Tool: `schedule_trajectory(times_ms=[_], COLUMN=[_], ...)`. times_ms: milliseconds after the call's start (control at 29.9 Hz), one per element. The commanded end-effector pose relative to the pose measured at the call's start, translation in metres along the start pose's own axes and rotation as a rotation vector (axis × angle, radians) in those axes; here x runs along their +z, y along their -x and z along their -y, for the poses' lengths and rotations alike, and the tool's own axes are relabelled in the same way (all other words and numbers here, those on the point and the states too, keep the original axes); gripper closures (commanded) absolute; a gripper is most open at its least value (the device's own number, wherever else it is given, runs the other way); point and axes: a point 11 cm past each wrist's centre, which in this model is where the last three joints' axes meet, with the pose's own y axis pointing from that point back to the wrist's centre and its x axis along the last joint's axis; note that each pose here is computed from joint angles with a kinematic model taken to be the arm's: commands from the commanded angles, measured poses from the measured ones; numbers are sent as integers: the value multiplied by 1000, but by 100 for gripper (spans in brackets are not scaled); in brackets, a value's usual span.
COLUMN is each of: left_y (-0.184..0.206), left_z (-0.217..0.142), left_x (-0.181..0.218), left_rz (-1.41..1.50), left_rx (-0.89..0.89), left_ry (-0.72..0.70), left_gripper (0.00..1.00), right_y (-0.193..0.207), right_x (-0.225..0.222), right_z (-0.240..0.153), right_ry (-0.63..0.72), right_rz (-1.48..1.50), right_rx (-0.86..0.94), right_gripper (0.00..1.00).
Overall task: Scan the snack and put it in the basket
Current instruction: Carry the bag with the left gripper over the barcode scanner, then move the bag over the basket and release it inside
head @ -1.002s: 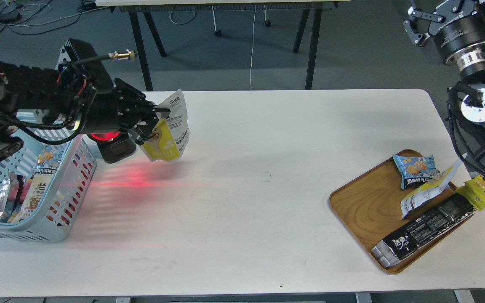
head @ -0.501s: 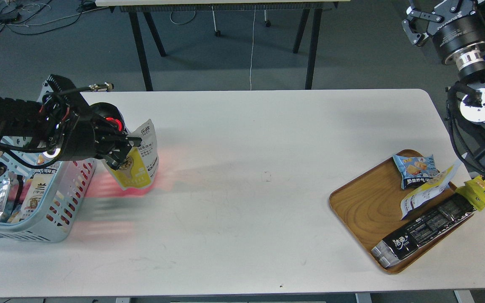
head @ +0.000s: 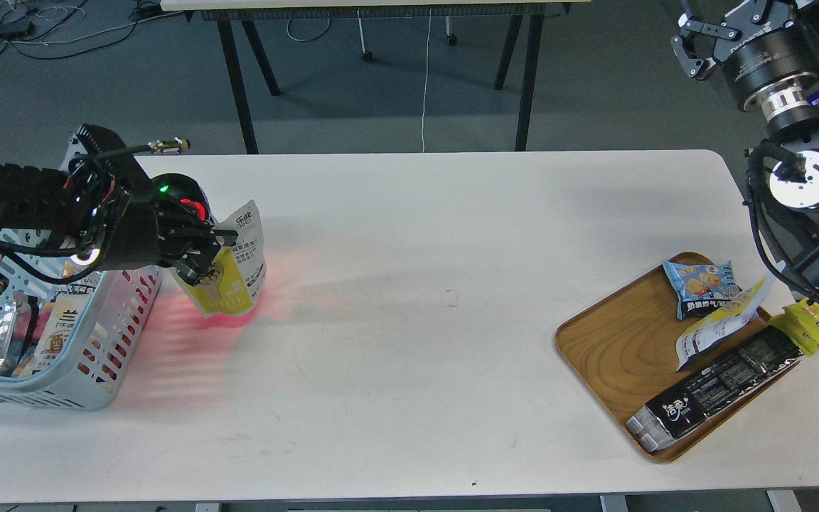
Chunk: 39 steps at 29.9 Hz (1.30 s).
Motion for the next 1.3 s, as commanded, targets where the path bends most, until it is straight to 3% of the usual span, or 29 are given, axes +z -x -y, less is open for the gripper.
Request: schedule_trajectory(times_ms=[0, 735, 969, 1269], left_y=[-1, -15, -24, -53], left_z=[-1, -4, -24, -84], left_x=[0, 6, -5, -21], left_rz=[2, 29, 54, 100], left_rx=[1, 37, 51, 147], left_ry=[0, 12, -29, -91], left_gripper=[100, 100, 100, 100], right_y=[1, 7, 8, 8], right_x=[-1, -1, -1, 0], right_z=[1, 6, 6, 6], right_ry=[-1, -6, -6, -5], right_rz=[0, 5, 7, 6], right_rx=[-2, -16, -16, -17], right_gripper=[3, 3, 3, 3])
